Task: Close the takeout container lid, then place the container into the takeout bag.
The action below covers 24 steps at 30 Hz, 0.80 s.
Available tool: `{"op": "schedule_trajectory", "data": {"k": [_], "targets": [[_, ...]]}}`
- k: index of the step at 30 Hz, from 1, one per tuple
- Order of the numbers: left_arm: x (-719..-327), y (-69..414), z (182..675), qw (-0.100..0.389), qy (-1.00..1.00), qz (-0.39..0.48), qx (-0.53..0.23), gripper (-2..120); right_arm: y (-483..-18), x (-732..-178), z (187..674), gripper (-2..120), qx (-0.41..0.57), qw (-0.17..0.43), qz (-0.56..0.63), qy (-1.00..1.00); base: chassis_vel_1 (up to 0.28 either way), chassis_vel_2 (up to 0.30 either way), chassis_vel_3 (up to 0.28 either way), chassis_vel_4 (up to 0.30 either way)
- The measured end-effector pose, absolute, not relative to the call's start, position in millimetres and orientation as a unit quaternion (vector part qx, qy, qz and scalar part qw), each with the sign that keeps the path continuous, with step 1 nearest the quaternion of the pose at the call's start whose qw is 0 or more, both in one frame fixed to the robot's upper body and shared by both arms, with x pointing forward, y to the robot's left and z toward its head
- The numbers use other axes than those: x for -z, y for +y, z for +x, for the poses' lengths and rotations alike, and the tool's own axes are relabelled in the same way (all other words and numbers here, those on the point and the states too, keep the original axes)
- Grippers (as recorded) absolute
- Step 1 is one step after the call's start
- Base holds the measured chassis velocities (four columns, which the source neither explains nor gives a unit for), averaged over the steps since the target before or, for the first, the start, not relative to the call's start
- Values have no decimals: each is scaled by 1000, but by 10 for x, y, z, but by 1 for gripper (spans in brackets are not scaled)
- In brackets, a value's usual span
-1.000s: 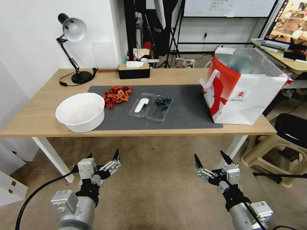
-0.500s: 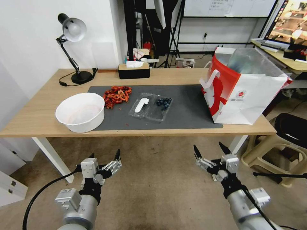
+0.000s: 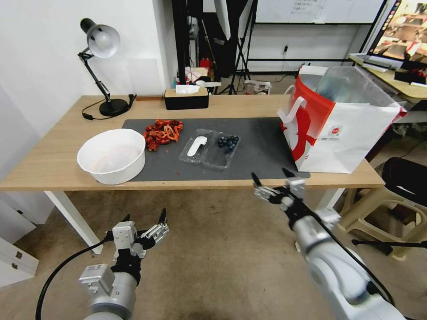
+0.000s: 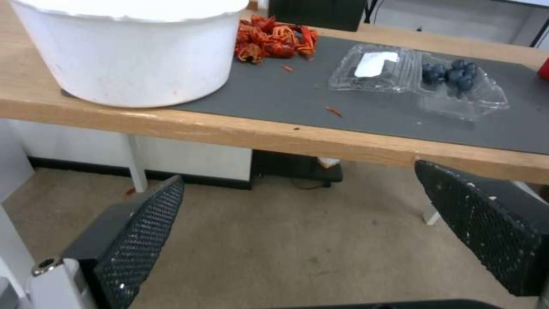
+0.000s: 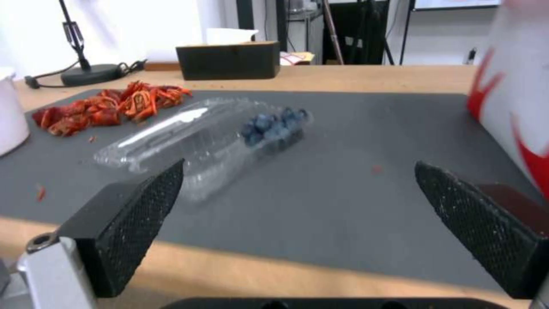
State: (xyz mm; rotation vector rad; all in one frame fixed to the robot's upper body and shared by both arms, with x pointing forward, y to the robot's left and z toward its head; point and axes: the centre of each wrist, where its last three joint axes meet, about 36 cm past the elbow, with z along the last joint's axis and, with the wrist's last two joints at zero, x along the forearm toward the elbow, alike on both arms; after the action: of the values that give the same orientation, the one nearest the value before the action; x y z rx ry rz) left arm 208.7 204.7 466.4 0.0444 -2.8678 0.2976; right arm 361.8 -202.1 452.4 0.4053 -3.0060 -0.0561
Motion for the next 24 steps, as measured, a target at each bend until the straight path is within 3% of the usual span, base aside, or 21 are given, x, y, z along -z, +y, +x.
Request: {"op": "schedule_trajectory", "data": {"k": [6, 10, 24], "targets": [[-4654, 2063, 2082, 132, -986, 15, -101, 100, -1788, -4695, 3954, 100, -3, 81, 113, -990, 0, 0, 0, 0], [-4614, 2063, 2088, 136, -986, 17, -99, 100, -1505, -4859, 4201, 100, -33, 139, 90, -986, 0, 0, 0, 0], [-4535, 2068, 2099, 136, -985, 24, -100, 100, -975, -5109, 4761, 100, -79, 201, 57, -975, 0, 0, 0, 0]]}}
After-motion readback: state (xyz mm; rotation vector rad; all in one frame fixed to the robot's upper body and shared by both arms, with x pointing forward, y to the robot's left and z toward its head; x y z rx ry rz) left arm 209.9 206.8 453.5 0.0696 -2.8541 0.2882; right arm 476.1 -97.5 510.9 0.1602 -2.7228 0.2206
